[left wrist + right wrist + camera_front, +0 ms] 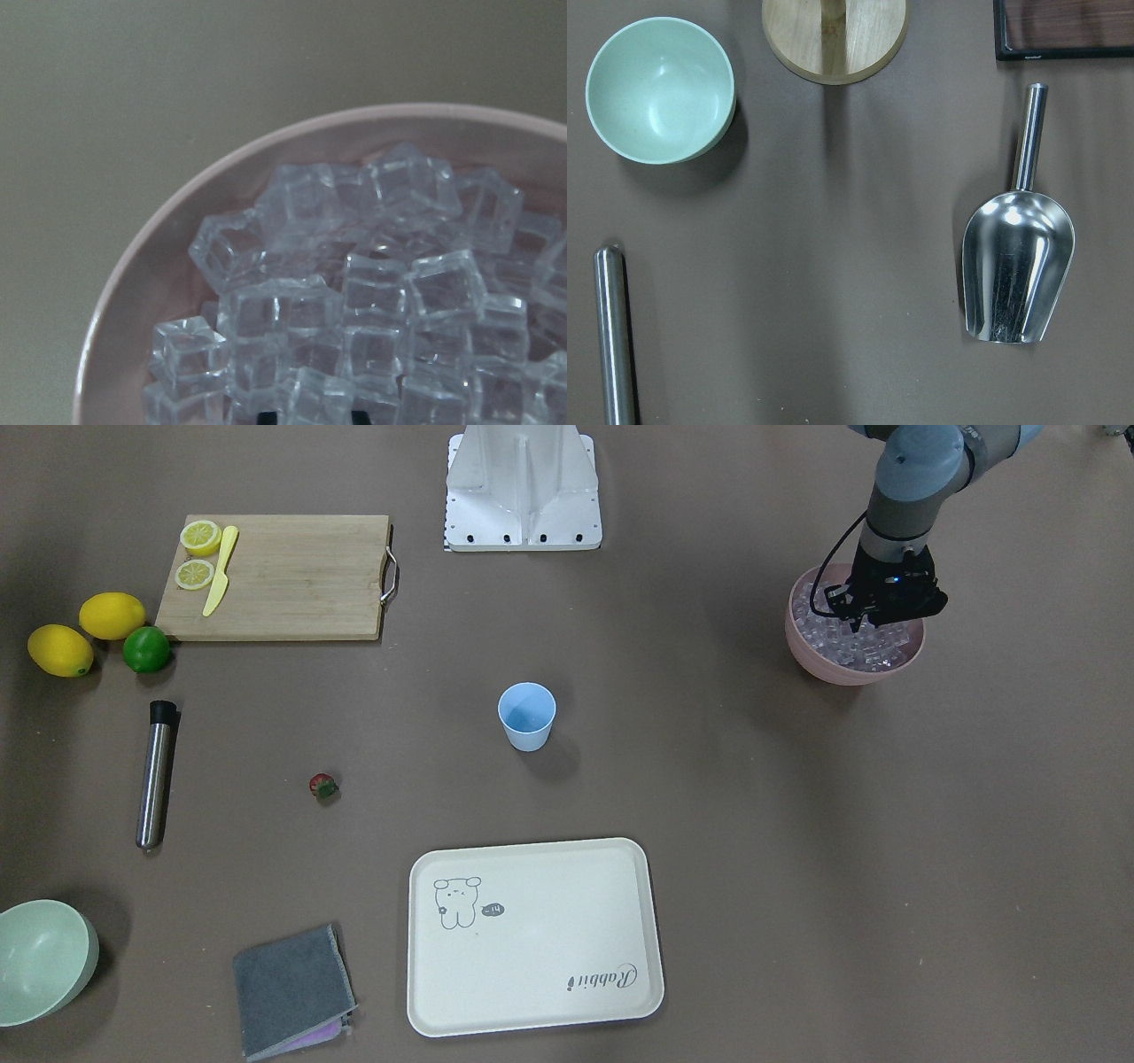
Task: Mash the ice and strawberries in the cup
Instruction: 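Lower the left gripper into the bowl and grasp another ice cube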
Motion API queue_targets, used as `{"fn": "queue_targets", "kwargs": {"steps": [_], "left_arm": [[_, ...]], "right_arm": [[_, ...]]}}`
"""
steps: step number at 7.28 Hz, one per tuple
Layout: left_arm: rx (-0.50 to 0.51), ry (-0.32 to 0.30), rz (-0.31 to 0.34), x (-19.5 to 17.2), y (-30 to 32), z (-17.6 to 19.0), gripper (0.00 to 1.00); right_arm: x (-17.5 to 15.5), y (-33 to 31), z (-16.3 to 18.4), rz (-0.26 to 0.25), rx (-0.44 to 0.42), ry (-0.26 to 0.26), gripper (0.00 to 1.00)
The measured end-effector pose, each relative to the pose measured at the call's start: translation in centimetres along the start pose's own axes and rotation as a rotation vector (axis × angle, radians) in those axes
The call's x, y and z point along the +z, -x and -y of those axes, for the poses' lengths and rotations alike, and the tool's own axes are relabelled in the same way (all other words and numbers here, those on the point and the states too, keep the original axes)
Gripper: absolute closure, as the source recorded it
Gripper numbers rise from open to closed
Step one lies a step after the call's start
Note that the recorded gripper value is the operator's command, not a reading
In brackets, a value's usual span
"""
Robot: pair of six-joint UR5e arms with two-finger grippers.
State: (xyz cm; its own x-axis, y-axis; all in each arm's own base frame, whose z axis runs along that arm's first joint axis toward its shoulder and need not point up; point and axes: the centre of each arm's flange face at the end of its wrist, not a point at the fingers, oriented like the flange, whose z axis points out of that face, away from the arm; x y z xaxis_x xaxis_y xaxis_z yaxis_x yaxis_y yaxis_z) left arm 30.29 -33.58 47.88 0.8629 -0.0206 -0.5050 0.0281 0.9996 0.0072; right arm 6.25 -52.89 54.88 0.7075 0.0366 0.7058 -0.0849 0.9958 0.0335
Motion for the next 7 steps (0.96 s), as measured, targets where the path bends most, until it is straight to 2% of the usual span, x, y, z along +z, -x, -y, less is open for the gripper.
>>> {"fn": "queue_targets", "kwargs": {"steps": [1, 3, 5, 7], "left_arm": [[0.005, -0.008, -0.002, -0.5, 0.5, 0.4, 0.99], [0.011, -0.050, -0.022, -3.5, 1.8, 1.7, 1.00], [0.013, -0.096, -0.043, -9.4, 2.7, 2.2, 1.00], [0.022, -0.172, -0.129, -15.0, 0.4, 3.0, 1.00]], "right_arm": [[-0.1, 0.1, 0.0, 0.000, -0.001, -0.001, 0.00], [-0.2, 0.2, 0.0, 0.002, -0.002, -0.003, 0.00], [-0.1, 0.4, 0.1, 0.005, -0.005, -0.002, 0.00], [0.0, 0.7, 0.2, 0.006, -0.005, 0.001, 0.00]]}}
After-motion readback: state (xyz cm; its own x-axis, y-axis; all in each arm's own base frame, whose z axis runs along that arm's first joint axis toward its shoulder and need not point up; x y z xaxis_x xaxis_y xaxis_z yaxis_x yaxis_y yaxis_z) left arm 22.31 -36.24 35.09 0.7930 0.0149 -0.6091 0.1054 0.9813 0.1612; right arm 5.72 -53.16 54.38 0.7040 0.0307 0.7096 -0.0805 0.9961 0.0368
